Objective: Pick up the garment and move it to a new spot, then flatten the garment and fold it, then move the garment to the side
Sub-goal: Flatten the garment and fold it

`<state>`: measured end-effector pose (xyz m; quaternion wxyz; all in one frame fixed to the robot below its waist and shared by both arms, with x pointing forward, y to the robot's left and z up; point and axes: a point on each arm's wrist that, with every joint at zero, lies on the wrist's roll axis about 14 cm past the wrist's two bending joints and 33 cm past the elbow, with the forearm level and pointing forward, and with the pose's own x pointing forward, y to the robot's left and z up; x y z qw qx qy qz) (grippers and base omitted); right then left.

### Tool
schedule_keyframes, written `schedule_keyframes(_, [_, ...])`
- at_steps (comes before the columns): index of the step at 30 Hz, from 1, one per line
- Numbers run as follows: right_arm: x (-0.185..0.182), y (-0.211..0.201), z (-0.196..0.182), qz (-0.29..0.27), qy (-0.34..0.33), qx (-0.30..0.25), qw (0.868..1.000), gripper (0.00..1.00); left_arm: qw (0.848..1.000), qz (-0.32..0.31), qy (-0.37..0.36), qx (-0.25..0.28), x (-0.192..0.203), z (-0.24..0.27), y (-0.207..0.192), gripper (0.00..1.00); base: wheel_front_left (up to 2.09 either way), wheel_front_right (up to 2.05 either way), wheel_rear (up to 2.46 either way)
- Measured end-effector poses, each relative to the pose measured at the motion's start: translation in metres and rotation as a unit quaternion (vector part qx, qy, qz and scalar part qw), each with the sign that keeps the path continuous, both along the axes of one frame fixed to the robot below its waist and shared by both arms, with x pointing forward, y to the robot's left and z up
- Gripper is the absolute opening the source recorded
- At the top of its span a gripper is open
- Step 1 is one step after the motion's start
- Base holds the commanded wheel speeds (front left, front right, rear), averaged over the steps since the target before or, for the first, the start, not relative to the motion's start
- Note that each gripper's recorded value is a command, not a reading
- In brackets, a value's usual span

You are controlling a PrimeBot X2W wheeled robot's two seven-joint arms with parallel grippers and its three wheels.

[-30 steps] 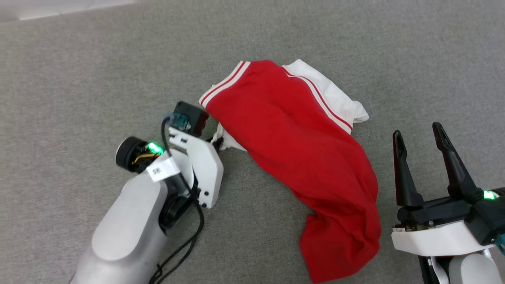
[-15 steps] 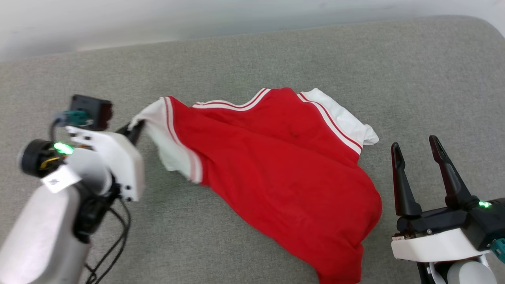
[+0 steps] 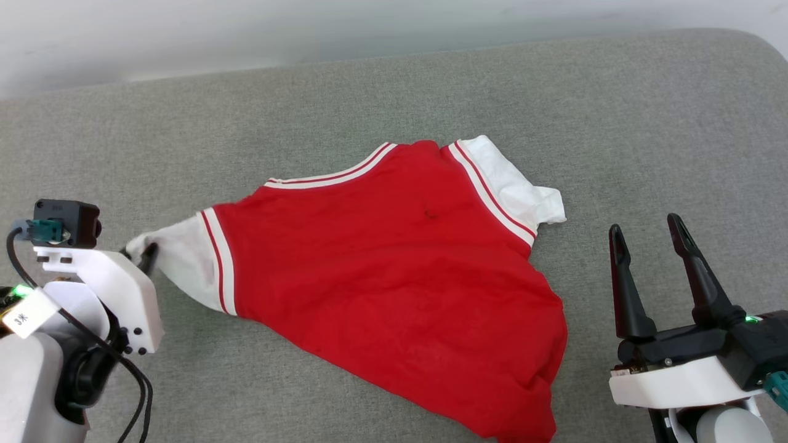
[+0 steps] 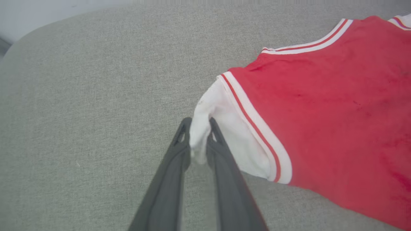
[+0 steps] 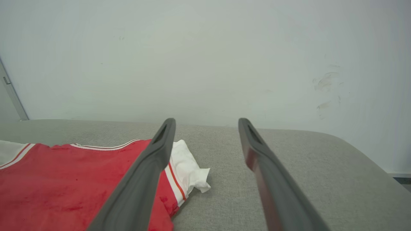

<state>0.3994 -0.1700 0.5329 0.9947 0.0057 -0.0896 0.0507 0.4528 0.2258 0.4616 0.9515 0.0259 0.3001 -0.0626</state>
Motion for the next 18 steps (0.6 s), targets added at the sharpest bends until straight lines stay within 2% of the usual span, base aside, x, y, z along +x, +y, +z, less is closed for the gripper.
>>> schedule_keyframes(4, [-0.001,0.0,0.003,0.0,-0.004,-0.003,1.0,1.0,0.999,-0.002,-0.05,0.005,0.005,0.009,-0.003,1.0,0.0,0.0,0.0])
schedule_keyframes(8, [-0.004,-0.001,0.008,-0.001,-0.011,-0.008,1.0,1.0,0.99,-0.018,-0.14,-0.009,0.009,0.036,-0.017,1.0,0.0,0.0,0.0])
schedule_keyframes(12, [-0.009,0.0,0.015,-0.001,-0.02,-0.012,1.0,1.0,0.973,-0.025,-0.227,-0.027,0.003,0.064,-0.031,1.0,0.0,0.0,0.0])
schedule_keyframes(18, [-0.015,0.002,0.025,0.002,-0.035,-0.019,0.999,1.0,0.935,-0.043,-0.349,-0.051,-0.022,0.098,-0.052,1.0,0.0,0.0,0.0])
